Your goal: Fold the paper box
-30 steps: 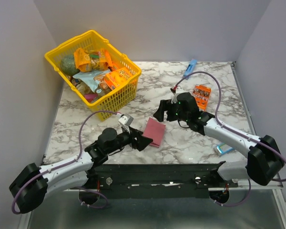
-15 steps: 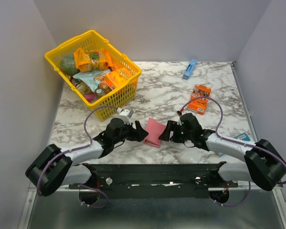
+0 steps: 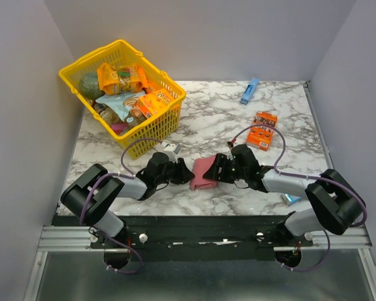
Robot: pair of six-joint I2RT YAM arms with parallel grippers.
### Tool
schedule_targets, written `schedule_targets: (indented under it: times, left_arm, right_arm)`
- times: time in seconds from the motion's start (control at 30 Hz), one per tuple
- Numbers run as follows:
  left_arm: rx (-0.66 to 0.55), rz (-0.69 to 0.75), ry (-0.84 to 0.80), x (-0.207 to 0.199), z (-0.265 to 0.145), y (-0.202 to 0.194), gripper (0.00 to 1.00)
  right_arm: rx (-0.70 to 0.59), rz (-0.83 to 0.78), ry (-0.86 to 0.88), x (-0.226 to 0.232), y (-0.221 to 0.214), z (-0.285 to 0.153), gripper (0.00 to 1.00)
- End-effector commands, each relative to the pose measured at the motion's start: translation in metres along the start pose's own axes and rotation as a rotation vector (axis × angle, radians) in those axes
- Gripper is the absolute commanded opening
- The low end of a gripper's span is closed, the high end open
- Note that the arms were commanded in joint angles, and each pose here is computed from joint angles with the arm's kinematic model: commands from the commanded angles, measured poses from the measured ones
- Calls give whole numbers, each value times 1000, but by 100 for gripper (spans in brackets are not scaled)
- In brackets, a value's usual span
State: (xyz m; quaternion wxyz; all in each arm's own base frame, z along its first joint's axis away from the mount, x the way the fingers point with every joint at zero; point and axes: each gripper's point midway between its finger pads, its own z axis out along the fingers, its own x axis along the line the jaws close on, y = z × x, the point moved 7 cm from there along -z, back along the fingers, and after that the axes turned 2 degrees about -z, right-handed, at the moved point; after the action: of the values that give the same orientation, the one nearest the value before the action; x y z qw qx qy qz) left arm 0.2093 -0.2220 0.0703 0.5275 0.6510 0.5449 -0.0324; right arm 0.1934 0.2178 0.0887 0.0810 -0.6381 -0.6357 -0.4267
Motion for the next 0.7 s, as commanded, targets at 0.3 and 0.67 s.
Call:
schedule_targets:
  times: [0.3, 0.67]
  left_arm:
    - [44, -39, -105, -17, -22, -35, 67]
    - [-60, 70, 84, -14, -68, -4, 84]
  right_arm:
    - [-21, -200, 1, 24, 57, 36, 61]
    - [79, -339, 55, 28, 52, 22, 77]
